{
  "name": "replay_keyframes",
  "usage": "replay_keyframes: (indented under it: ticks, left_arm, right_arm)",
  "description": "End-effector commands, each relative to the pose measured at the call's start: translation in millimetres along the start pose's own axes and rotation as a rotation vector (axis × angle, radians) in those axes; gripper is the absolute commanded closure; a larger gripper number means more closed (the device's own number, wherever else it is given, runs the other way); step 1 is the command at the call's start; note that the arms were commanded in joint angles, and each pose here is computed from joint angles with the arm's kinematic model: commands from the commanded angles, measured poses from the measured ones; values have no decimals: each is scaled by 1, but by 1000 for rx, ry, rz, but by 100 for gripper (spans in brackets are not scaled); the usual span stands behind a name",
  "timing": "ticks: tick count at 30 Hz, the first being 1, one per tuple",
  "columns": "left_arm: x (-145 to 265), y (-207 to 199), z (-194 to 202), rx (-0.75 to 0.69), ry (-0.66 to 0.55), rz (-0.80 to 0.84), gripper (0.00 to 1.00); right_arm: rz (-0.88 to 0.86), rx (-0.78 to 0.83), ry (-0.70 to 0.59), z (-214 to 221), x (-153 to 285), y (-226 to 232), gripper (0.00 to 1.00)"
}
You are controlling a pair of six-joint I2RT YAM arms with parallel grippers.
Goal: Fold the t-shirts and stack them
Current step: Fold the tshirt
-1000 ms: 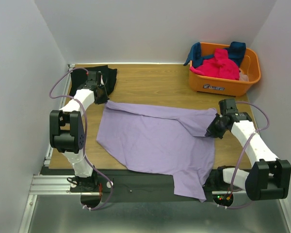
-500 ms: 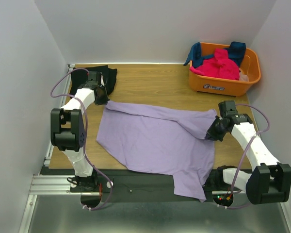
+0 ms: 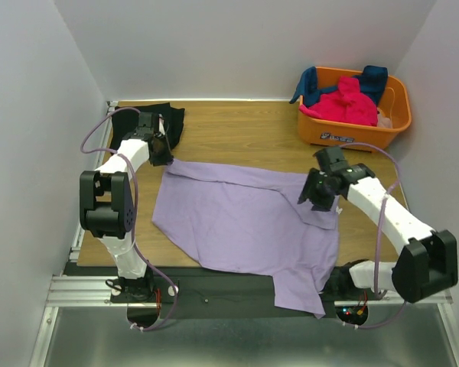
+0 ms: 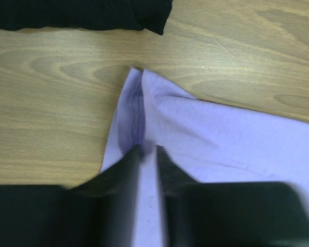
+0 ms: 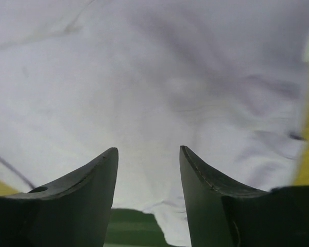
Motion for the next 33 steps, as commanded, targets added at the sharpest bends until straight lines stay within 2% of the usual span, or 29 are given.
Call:
replay_keyframes:
  ticks: [1,3,10,18,23,28,33]
  left_arm:
    - [15,-8,-25,-1,-68,24,48]
    - [21,-4,-30,1,-89,-5,39]
    - [37,12,-37,18,-147,-113,28]
    - [40,-1,-41,30,-165,-55,25]
    - [36,-38,-46,34,-185,37,23]
    - [14,-71,-35,44,-135,160,21]
    - [-11,-72,-15,76,-81,174,21]
  right_arm:
    - [16,76,-40,2,-19,33,45]
    - [46,101,-47,7,-27,35,46]
    - [142,155,-63,11,-45,25,47]
    - [197,187,-51,15,-58,14,48]
    - [242,199,-39,19,-70,5,50]
    - [262,207,-32,21,-78,3,52]
    - [270,211,-19,22,-82,3,66]
Point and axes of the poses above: each gripper's point midway between its finger pads, its own x axis back along the fingers, its own y axis along the line the jaws close on, z = x × y, the point moved 2 cm from there along x, back along the fingers, and after that the axes turned 3 degrees about x, right-handed, at the moved point
